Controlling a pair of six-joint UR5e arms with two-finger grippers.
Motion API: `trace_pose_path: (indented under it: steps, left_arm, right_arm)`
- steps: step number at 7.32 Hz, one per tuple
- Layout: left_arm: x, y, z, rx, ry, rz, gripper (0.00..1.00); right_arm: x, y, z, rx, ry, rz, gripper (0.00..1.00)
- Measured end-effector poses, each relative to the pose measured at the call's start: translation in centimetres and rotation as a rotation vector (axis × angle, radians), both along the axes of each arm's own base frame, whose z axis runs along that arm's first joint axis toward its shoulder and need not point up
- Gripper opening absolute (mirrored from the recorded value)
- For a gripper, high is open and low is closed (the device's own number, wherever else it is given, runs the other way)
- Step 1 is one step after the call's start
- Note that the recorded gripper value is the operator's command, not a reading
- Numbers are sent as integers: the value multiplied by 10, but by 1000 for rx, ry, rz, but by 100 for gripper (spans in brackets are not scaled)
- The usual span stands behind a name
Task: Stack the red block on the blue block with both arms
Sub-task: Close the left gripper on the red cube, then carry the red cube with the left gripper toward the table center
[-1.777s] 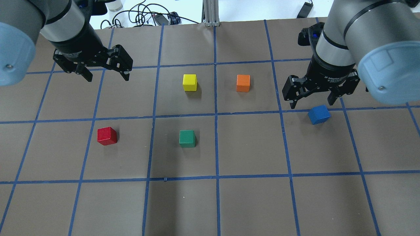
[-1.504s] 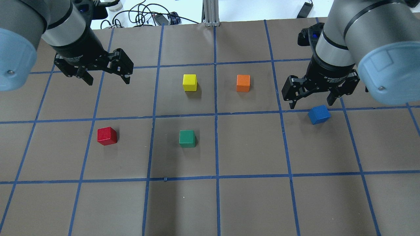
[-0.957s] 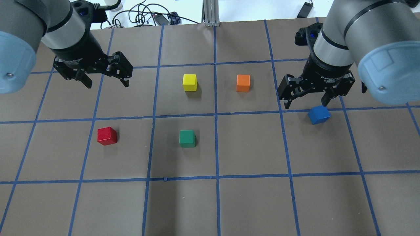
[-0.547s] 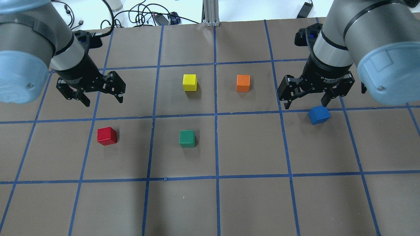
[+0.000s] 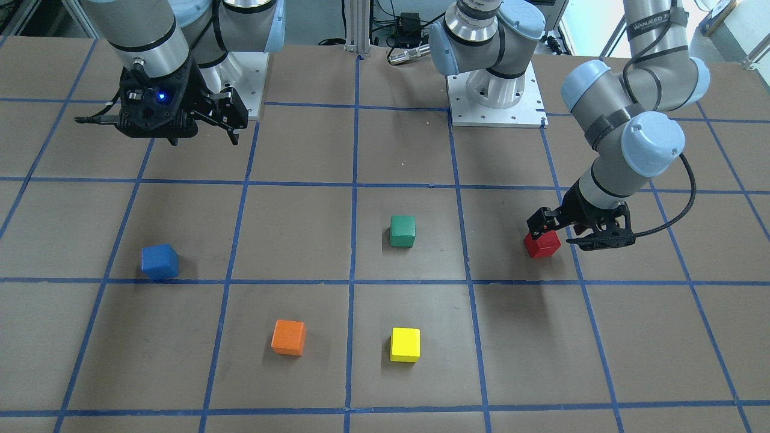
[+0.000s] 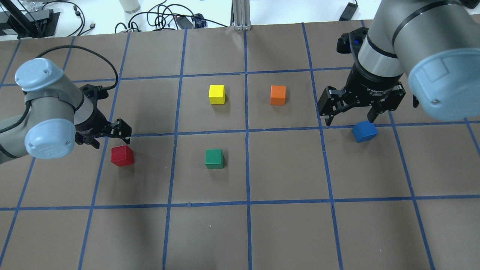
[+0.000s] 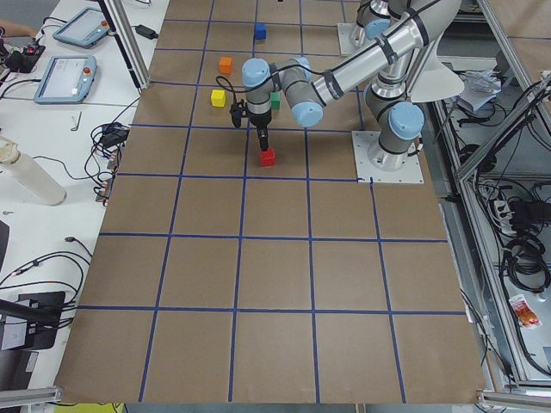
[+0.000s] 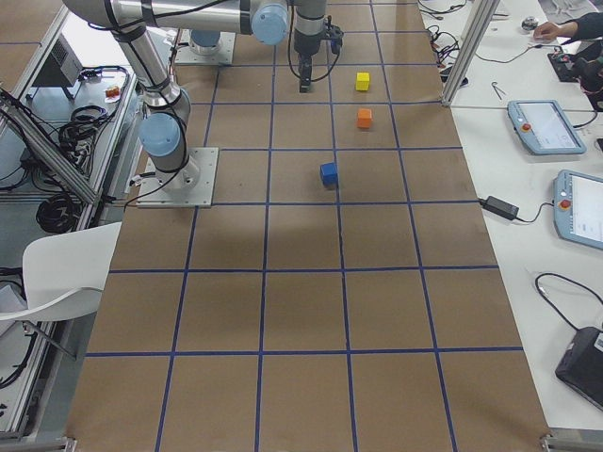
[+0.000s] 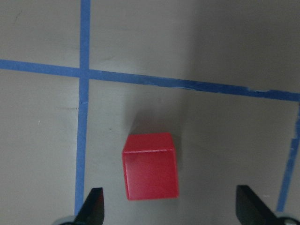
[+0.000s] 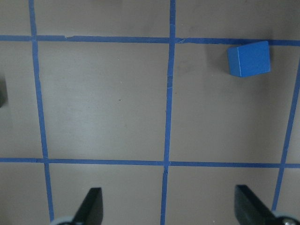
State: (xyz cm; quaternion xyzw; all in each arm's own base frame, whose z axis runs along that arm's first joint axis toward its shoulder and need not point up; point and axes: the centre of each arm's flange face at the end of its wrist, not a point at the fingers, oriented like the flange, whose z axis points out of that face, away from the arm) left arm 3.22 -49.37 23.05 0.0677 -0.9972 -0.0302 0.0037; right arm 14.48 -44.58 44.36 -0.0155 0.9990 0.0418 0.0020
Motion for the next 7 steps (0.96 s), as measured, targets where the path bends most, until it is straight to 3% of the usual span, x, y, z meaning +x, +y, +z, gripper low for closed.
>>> trace_pose_path:
  steps: [1,3,7]
  left_arm:
    - [6,-1,-22,5,5,2,32]
    - [9,-6,-46,3,4,1,2]
    - [-19,-15,-27,-9,24,-48,0]
  right_arm:
    - [0,0,0,0,0,0,100]
    - [0,1,-2,3,-1,-1,100]
    - [0,4,-9,17,-1,-1,100]
